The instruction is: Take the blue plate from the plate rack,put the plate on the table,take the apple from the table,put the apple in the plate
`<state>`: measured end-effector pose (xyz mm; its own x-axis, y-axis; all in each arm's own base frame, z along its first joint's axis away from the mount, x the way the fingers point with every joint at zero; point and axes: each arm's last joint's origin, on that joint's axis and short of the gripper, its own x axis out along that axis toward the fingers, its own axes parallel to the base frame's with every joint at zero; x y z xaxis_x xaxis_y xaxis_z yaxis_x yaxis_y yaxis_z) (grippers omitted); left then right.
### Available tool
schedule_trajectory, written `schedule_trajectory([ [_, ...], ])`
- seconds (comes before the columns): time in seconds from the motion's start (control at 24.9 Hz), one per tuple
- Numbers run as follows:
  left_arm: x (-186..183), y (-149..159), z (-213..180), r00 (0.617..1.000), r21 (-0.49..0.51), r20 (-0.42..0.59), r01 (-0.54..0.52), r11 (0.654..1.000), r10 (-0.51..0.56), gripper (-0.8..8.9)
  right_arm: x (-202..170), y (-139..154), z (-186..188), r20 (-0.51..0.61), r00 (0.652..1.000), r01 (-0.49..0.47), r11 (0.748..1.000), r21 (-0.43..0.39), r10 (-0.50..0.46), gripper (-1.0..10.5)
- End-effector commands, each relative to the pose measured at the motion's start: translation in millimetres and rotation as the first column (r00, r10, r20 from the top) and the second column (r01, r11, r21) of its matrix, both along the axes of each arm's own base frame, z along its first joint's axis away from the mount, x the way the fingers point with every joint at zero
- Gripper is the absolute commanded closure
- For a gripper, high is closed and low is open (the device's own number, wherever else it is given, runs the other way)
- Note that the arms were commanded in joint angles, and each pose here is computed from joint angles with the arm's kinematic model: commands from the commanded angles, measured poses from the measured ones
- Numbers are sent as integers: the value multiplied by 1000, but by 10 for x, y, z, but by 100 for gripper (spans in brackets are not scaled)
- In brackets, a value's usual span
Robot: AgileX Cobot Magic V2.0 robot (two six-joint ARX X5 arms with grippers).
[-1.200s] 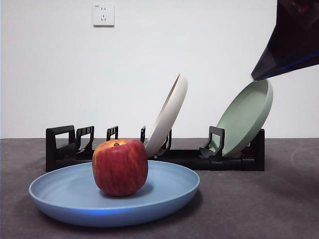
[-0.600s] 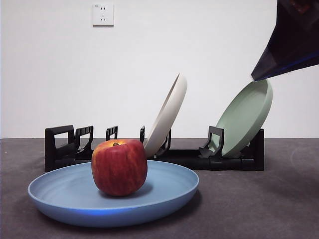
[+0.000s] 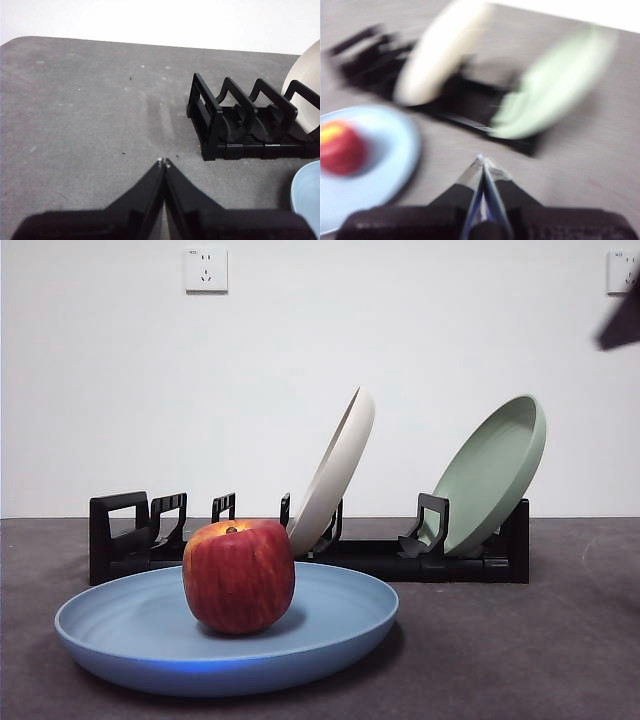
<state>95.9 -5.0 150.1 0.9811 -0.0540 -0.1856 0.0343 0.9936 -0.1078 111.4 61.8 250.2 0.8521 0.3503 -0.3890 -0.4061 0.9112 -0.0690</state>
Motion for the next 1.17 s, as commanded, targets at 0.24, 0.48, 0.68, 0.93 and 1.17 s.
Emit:
schedule_trajectory([
  [0.24,4,3,-42,1000,-6,-10,-5,1000,5,816,-151,-418,-509,201,966,126,974,186,-163,946],
  [0.48,4,3,-42,1000,-6,-10,-5,1000,5,816,-171,-445,-836,206,961,139,967,215,-184,946],
  [0.68,4,3,-42,1000,-6,-10,-5,1000,5,816,-165,-444,-965,189,964,143,966,215,-185,946],
  [0.93,4,3,-42,1000,-6,-10,-5,1000,5,816,-172,-444,-1018,147,971,152,963,223,-188,946],
  [1.17,4,3,-42,1000,-6,-10,-5,1000,5,816,-171,-445,-1016,100,970,181,930,319,-223,946],
])
